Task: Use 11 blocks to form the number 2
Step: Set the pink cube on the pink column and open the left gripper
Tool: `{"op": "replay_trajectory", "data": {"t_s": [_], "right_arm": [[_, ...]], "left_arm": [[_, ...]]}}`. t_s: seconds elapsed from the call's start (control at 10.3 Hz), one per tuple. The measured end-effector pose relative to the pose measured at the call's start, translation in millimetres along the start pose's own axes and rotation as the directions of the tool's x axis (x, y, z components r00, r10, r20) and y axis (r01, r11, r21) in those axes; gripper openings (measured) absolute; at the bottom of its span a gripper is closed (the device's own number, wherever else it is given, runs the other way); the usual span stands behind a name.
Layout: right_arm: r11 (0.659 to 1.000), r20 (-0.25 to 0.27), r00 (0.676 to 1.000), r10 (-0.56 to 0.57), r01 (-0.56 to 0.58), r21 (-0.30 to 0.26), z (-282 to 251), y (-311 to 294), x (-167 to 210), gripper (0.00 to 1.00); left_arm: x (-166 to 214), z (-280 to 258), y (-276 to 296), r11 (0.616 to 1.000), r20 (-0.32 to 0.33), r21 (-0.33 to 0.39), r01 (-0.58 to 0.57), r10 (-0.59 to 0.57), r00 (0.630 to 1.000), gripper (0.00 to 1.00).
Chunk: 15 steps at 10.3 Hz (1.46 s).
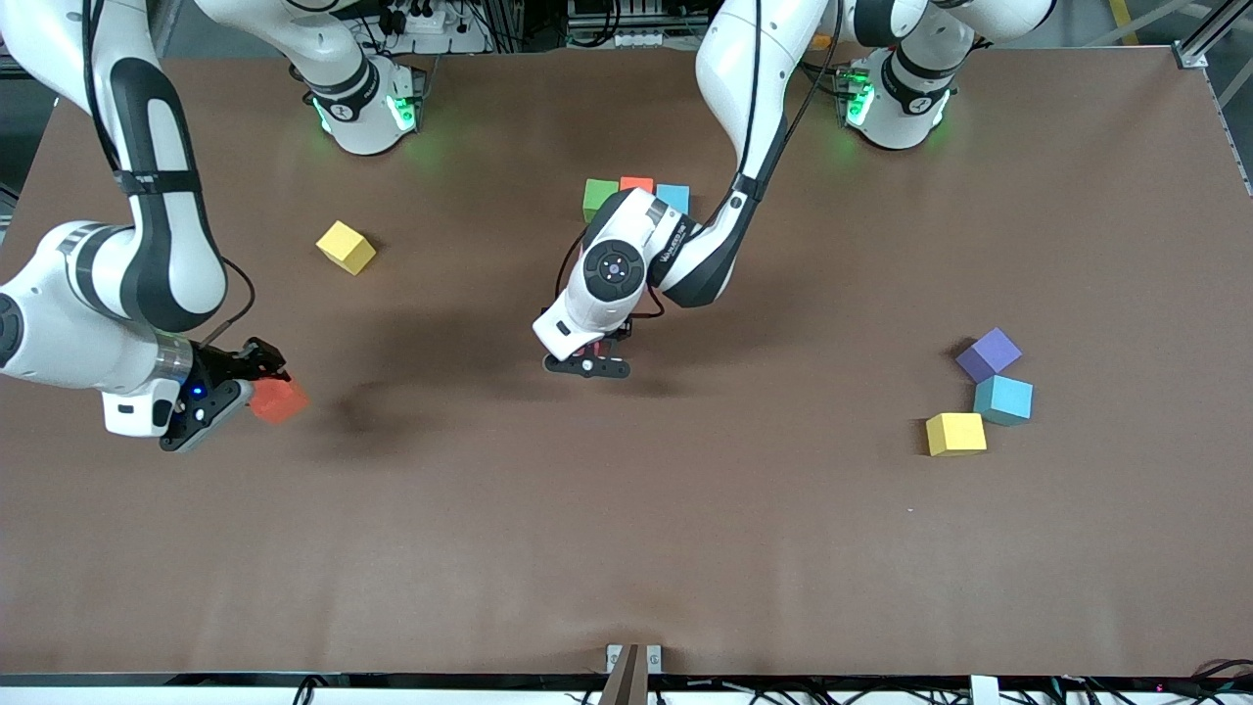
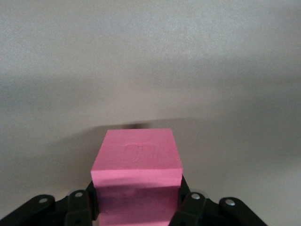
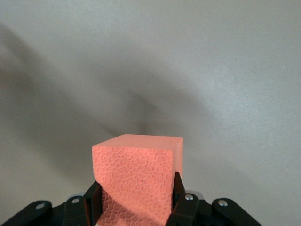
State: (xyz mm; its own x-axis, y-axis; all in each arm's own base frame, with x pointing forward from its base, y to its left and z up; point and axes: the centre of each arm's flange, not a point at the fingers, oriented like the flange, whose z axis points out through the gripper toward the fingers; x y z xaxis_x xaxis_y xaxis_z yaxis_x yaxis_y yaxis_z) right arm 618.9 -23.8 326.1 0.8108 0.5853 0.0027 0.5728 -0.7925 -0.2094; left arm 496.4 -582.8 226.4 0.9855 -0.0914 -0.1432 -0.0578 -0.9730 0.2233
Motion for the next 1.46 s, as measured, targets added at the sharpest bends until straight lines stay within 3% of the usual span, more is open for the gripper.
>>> {"op": "replay_trajectory", "data": {"t_s": [0.49,1.46], "right_arm": [[0.99,0.027,0.99,0.138,-0.138,0.024,3.1,-28.3,19.5,0.58],[0.989,0.029,0.989,0.148,-0.148,0.025,3.1,-27.5,18.5,0.58]], "left_arm": [[-2.5,7.9,-3.2,0.999,0.03,0.018,-0.033,0.032,0.999,0.6],[-2.5,18.5,-7.3,0.999,0.043,0.032,-0.035,0.034,0.998,0.6]]}}
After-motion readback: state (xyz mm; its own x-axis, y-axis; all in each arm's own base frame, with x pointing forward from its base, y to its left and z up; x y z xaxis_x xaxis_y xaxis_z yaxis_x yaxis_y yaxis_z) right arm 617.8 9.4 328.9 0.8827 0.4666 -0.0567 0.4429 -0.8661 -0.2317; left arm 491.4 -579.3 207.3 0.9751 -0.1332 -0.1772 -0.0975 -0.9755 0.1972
